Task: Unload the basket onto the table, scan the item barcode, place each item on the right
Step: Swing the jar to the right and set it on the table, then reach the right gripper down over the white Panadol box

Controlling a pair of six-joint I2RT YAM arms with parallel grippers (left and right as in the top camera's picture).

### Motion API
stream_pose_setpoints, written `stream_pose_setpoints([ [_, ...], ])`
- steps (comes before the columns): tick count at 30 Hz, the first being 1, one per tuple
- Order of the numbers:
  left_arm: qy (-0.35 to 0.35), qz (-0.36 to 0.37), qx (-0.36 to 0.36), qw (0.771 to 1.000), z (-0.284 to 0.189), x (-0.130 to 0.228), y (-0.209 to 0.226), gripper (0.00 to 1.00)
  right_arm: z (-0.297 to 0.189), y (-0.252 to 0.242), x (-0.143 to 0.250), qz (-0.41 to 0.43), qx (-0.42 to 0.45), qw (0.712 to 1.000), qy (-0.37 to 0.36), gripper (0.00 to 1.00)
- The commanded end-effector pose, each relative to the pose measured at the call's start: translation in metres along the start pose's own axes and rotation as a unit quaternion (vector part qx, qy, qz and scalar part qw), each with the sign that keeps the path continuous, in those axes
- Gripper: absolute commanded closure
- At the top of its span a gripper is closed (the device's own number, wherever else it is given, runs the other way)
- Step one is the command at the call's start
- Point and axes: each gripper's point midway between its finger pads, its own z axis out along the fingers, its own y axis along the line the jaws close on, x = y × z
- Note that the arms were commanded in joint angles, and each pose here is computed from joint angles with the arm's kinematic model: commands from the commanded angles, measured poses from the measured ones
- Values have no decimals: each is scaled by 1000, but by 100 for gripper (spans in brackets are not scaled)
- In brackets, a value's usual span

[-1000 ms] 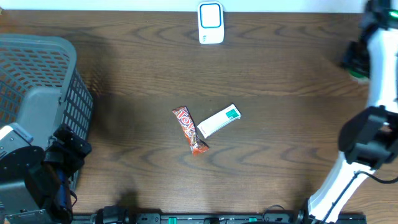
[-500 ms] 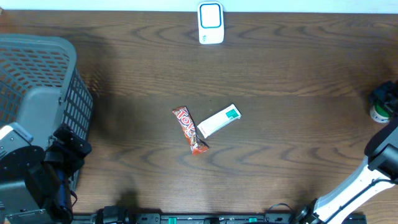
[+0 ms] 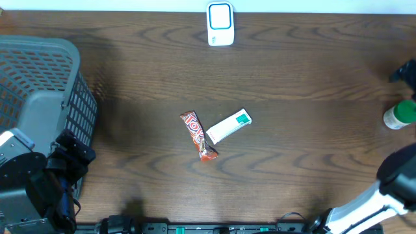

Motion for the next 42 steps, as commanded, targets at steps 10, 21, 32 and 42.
stream_pose_setpoints([
  [10, -4, 1, -8, 1000, -1, -2, 3, 2, -52, 168, 177, -206, -77, 971, 91, 1],
  [21, -4, 1, -8, 1000, -1, -2, 3, 2, -7, 214, 273, -538, -27, 837, 100, 24],
  [32, -4, 1, -8, 1000, -1, -2, 3, 2, 76, 132, 377, -509, 67, 818, 261, 98],
  [42, -4, 1, -8, 1000, -1, -2, 3, 2, 122, 138, 465, -567, -32, 781, 259, 81],
])
